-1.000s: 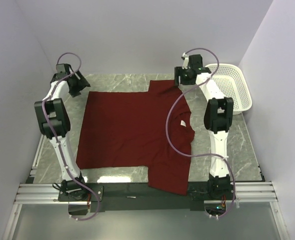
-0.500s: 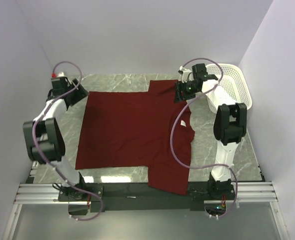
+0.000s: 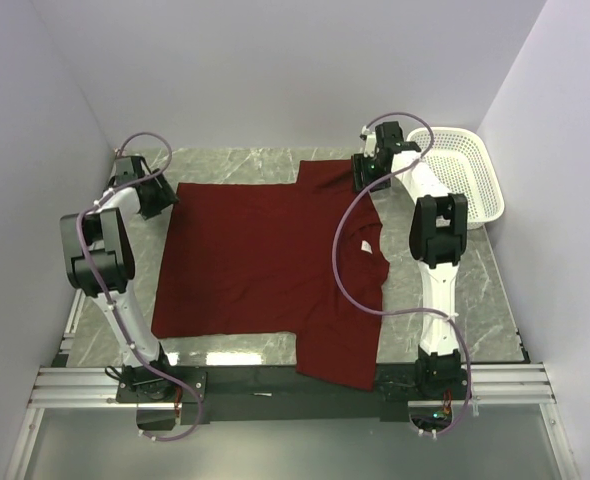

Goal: Fold and stack the t-shirts
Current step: Flatten the tshirt out

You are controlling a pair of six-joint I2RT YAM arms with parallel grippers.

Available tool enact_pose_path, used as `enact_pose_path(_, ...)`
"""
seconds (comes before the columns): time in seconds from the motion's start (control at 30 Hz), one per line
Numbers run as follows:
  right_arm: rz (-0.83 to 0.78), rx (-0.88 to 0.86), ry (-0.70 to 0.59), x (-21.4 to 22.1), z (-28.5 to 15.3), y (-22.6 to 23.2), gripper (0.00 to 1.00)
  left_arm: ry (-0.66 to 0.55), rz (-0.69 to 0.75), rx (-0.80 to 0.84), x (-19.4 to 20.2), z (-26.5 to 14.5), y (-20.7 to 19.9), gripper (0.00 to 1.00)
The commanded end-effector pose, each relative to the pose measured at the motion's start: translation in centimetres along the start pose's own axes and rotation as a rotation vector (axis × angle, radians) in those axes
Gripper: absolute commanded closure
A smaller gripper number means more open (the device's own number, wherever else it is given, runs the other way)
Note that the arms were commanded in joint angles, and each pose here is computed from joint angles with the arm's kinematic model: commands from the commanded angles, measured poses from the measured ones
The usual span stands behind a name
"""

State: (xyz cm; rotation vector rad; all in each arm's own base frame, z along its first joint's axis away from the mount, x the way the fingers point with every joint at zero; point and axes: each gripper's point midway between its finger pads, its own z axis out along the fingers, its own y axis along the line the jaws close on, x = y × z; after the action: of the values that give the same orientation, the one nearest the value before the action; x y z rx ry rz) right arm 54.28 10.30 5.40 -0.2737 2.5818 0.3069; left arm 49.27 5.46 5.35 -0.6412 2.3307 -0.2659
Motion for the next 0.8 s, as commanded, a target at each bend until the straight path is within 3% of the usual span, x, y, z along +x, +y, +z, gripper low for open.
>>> enact_pose_path(0.0, 0.012, 0.026, -0.051, -2.5, -1.2, -0.5, 0.36, -0.048, 0.056, -0.022, -2.4, 0.9, -0.1, 0.32)
enact_pose_path(0.27, 0.037, 0.017, -0.041, -2.3, -0.2, -1.3, 0.36, 0.093, 0.087, 0.024, -0.6, 5.0, -0.7, 0.37)
enact_pose_path(0.57, 0.072, -0.04, -0.023, -2.2, 0.8, -1.5, 0.36, 0.126, 0.095, 0.049, 0.0, 6.8, -2.2, 0.4)
enact_pose_path(0.77, 0.079, -0.04, 0.008, -1.2, 1.6, -1.7, 0.37, 0.169, 0.098, 0.043, 1.2, 7.7, -2.3, 0.49)
